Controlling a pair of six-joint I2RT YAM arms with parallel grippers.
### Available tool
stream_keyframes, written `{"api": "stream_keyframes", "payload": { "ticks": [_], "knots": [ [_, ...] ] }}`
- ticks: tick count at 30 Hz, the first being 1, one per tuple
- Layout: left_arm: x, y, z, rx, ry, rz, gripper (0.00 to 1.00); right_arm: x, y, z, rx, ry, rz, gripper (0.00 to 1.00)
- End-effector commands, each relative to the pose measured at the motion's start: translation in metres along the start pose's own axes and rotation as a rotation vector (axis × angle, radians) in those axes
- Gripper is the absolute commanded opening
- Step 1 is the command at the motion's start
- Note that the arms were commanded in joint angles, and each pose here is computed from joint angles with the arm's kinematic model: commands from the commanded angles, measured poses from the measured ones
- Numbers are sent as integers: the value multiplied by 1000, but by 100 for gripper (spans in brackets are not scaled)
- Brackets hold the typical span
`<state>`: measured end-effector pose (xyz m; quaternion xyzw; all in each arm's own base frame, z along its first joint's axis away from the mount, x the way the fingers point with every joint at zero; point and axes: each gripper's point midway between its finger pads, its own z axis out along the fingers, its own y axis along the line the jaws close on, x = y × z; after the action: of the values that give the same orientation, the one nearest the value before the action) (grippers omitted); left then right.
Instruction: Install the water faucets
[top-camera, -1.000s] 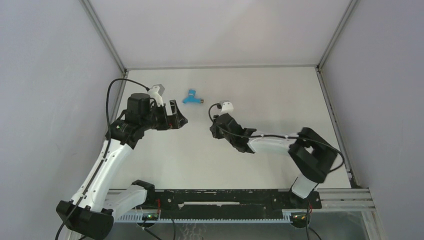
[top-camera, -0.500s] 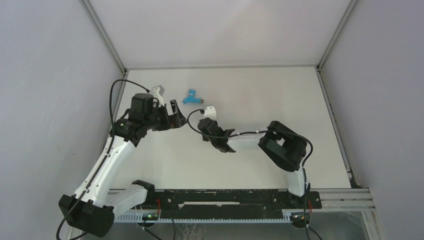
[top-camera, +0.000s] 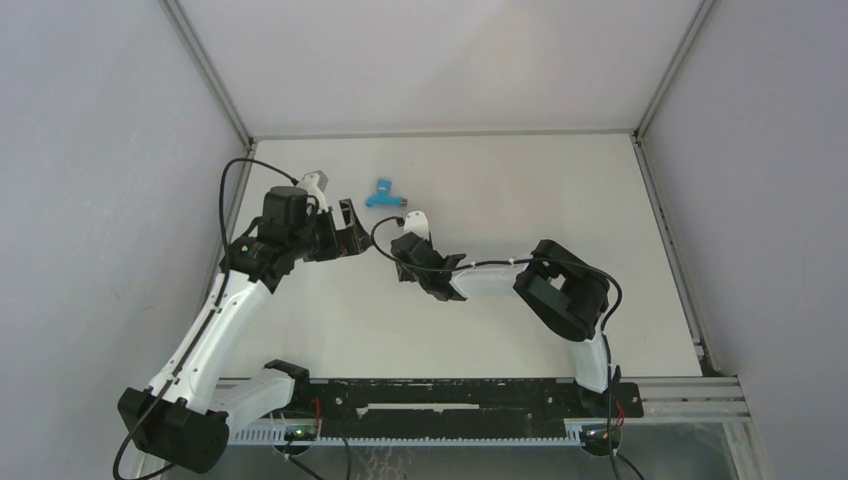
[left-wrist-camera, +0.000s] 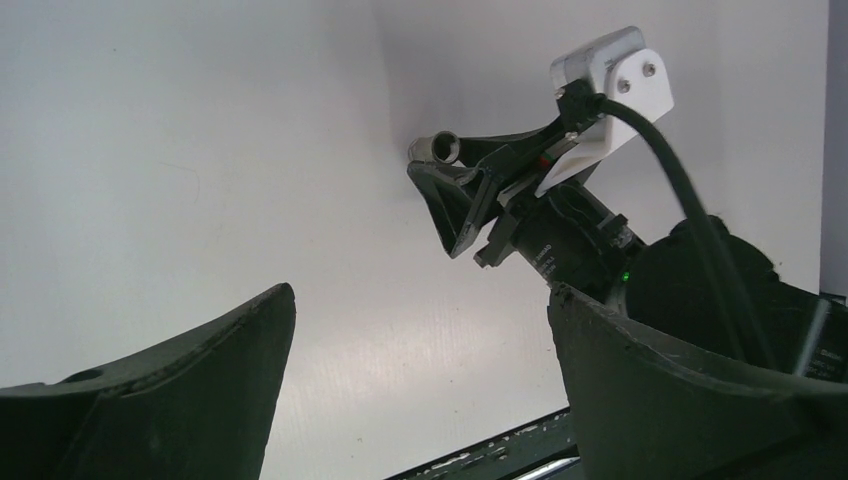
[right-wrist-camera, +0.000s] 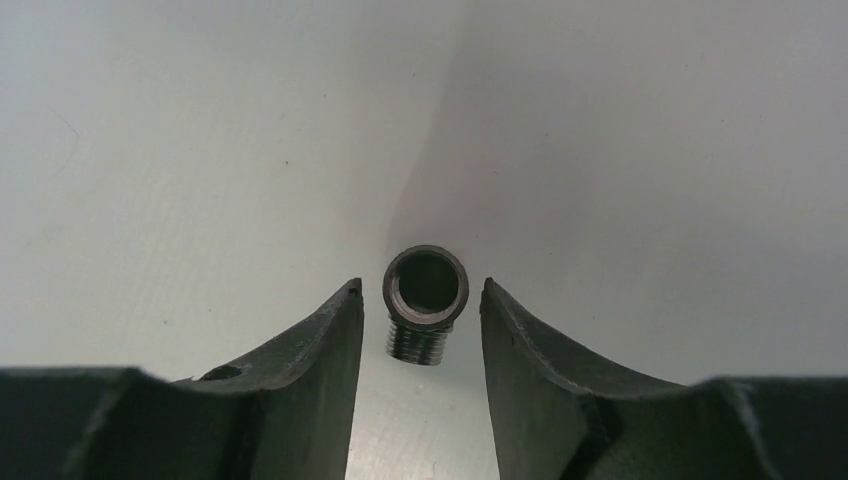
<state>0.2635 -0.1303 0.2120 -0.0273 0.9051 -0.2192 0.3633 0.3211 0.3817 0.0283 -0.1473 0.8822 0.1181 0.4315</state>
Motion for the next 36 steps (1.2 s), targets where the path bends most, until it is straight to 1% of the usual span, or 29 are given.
{"api": "stream_keyframes", "payload": {
  "ticks": [1, 5, 9, 10, 13, 15, 17, 19, 20, 25, 26, 27, 30, 33, 36],
  "knots": [
    [-10, 2, -2, -15, -41, -10, 98, -68, 8, -29, -64, -118, 107, 54],
    [-17, 1, -3, -24, -57, -10, 98, -103, -1, -57, -85, -176, 164, 56],
    [-27, 6, 4, -69, -70, -31, 98, -128, -22, -101, -90, -253, 203, 63],
    [-30, 10, 8, -93, -76, -40, 98, -126, -31, -109, -84, -257, 219, 65],
    [-43, 24, 25, -183, -105, -54, 97, -115, -65, -133, -65, -261, 295, 66],
    [-46, 31, 43, -224, -74, -34, 95, -104, -89, -148, -50, -262, 358, 66],
    [-50, 38, 60, -272, -18, 3, 96, -90, -111, -165, -25, -256, 405, 66],
    [-57, 49, 78, -348, 34, 24, 96, -85, -130, -186, -10, -297, 445, 66],
    [-61, 52, 89, -368, 47, 33, 94, -80, -138, -194, 3, -313, 460, 66],
    [-74, 59, 154, -392, 114, 63, 86, -65, -167, -228, 48, -368, 492, 66],
    [-84, 55, 163, -380, 115, 71, 85, -63, -172, -234, 62, -375, 495, 66],
    [-85, 55, 175, -376, 136, 82, 83, -61, -176, -240, 70, -383, 499, 66],
    [-99, 53, 201, -368, 140, 102, 83, -59, -187, -255, 92, -406, 514, 66],
    [-119, 54, 216, -388, 105, 135, 84, -57, -192, -265, 95, -422, 525, 66],
    [-132, 53, 232, -386, 98, 159, 85, -54, -197, -270, 103, -425, 533, 66]
  ]
}}
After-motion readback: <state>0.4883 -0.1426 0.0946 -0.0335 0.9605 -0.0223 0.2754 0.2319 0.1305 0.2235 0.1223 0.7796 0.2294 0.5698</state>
